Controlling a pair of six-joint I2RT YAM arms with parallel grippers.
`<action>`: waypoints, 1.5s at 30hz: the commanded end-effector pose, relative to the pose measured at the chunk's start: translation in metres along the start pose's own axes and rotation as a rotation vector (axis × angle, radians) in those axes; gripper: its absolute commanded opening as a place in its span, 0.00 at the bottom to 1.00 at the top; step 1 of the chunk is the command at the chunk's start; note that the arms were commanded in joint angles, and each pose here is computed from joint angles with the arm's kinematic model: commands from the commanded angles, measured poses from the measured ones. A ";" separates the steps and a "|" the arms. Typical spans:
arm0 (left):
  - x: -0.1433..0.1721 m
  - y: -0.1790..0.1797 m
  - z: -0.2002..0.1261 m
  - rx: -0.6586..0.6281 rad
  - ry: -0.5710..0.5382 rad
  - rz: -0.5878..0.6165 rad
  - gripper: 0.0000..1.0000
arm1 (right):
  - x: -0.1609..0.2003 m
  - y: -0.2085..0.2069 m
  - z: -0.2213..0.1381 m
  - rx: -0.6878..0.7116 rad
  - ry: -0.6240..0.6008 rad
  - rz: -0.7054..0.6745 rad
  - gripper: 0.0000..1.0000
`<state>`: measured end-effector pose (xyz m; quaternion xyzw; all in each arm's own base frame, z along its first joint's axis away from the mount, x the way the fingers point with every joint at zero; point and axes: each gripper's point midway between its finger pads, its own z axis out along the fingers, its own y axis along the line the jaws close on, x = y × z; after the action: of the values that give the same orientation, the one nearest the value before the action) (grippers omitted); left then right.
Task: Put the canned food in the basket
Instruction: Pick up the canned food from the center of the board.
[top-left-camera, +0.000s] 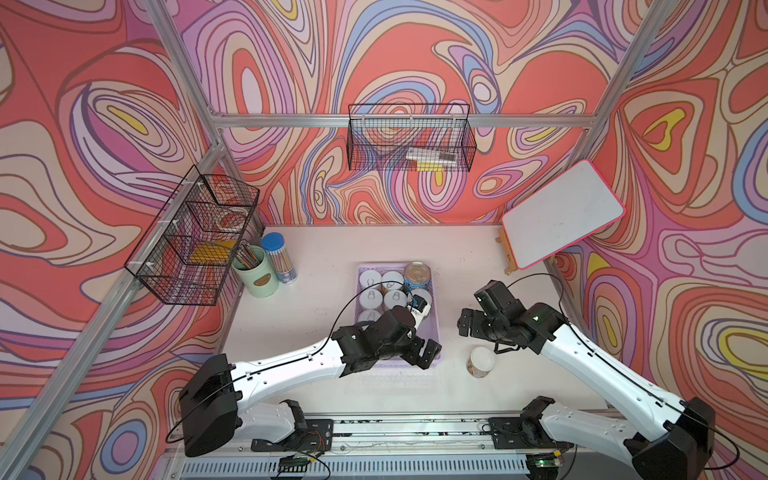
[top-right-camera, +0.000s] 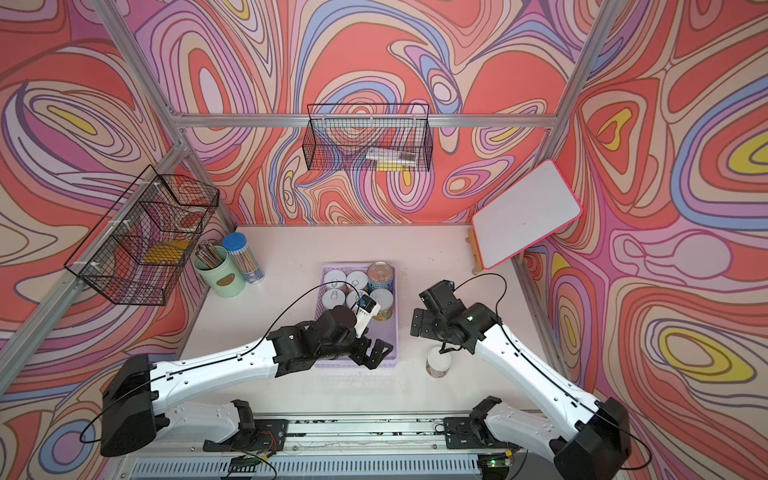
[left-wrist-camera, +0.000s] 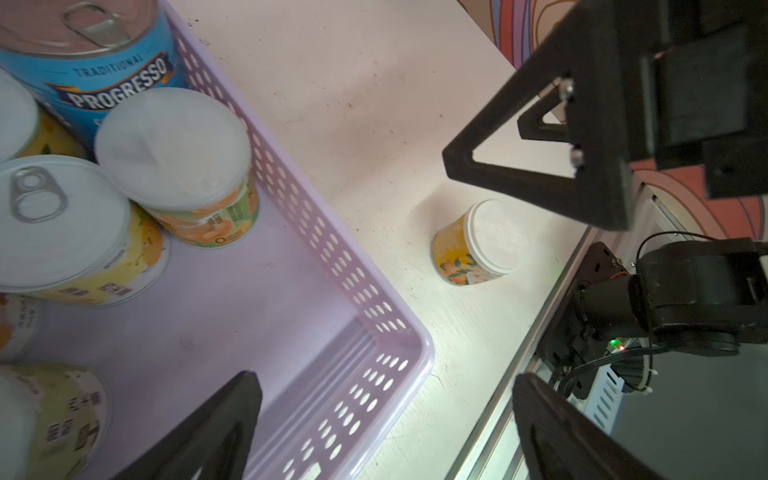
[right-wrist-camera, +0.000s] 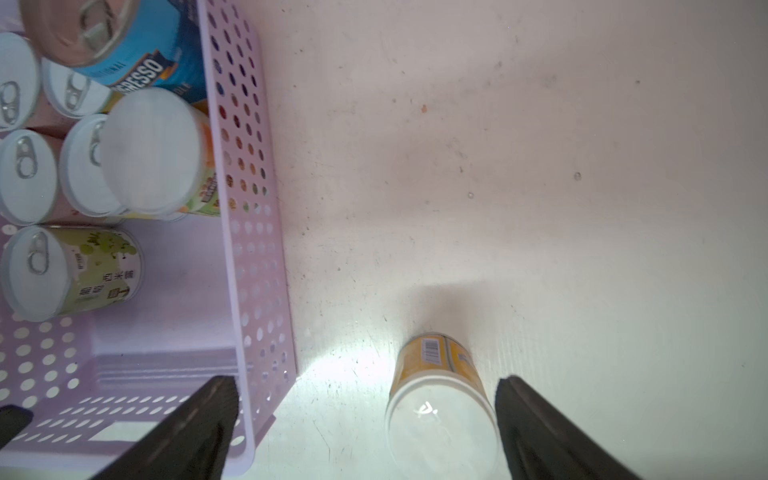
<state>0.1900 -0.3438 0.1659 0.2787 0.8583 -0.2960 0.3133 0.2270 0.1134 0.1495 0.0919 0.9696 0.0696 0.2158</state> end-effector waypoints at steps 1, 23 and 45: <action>-0.016 -0.018 0.002 0.035 -0.066 0.005 0.99 | 0.023 -0.016 0.004 0.045 0.102 0.033 0.98; 0.001 -0.043 0.025 0.084 -0.057 -0.014 0.99 | 0.065 -0.040 0.035 0.142 0.252 0.078 0.88; 0.007 -0.040 0.027 0.076 -0.040 -0.012 0.99 | 0.077 -0.042 0.050 0.177 0.323 0.068 0.75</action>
<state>0.1702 -0.3865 0.1574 0.2822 0.8430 -0.3333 0.3139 0.1758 0.0962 0.0707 0.1266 0.9904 0.0114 0.0537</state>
